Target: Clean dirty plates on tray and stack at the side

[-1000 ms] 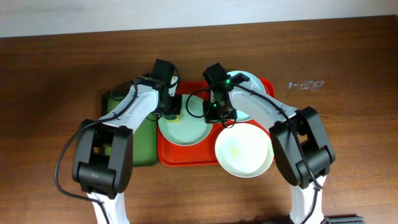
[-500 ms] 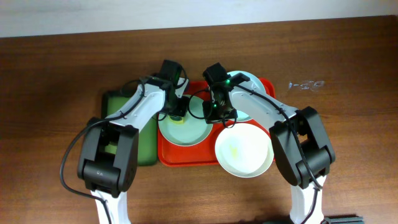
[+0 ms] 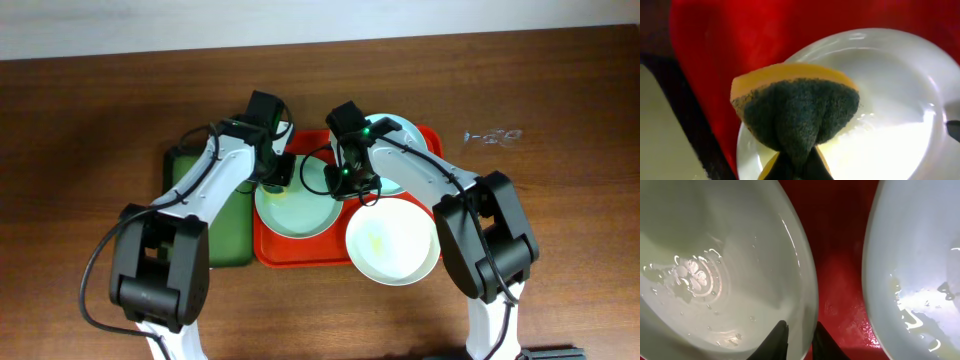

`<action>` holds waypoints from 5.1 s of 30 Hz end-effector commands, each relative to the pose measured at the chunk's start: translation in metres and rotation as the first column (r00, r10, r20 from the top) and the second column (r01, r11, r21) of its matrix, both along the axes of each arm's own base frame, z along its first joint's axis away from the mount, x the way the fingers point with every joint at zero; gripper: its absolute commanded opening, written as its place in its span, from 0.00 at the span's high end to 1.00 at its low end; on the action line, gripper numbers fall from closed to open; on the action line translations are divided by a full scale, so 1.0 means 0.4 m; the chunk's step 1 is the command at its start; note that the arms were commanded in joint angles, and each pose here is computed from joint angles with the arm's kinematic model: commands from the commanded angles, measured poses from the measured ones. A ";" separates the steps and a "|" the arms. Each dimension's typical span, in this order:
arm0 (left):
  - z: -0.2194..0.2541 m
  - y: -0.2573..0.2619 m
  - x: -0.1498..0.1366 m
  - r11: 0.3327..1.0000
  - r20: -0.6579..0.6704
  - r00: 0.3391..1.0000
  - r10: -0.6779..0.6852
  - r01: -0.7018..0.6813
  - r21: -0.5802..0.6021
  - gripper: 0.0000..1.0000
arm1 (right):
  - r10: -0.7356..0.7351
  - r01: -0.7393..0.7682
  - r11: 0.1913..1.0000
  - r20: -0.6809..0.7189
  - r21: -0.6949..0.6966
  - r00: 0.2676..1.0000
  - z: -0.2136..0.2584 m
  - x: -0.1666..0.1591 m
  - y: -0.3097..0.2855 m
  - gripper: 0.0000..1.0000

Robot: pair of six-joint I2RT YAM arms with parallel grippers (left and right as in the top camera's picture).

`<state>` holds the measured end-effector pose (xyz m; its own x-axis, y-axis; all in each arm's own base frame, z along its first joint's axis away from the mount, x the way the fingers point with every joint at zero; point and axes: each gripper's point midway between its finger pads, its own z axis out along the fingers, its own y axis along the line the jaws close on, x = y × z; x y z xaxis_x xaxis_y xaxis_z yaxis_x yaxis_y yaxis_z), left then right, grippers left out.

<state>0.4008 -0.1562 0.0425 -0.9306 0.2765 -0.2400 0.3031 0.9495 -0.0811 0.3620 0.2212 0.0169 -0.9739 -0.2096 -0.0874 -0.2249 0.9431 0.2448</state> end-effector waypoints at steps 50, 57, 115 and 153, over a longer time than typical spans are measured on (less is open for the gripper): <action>0.567 0.366 -0.114 0.880 0.412 0.779 0.472 -0.443 -0.171 0.01 | -0.219 0.206 0.969 0.084 0.139 0.972 0.330 0.097 0.053 0.96; 0.567 0.366 -0.114 0.880 0.412 0.779 0.472 -0.443 -0.170 0.01 | -0.063 0.156 0.985 0.710 -0.066 0.701 0.464 0.174 0.265 0.96; 0.567 0.363 -0.114 0.881 0.412 0.781 0.470 -0.440 -0.171 0.01 | -0.811 0.826 0.542 0.158 -0.155 0.563 0.057 0.001 -0.987 0.34; 0.567 0.363 -0.114 0.881 0.412 0.781 0.470 -0.440 -0.171 0.01 | -0.152 0.125 0.987 -0.343 -0.100 0.927 0.018 -0.231 -0.409 0.59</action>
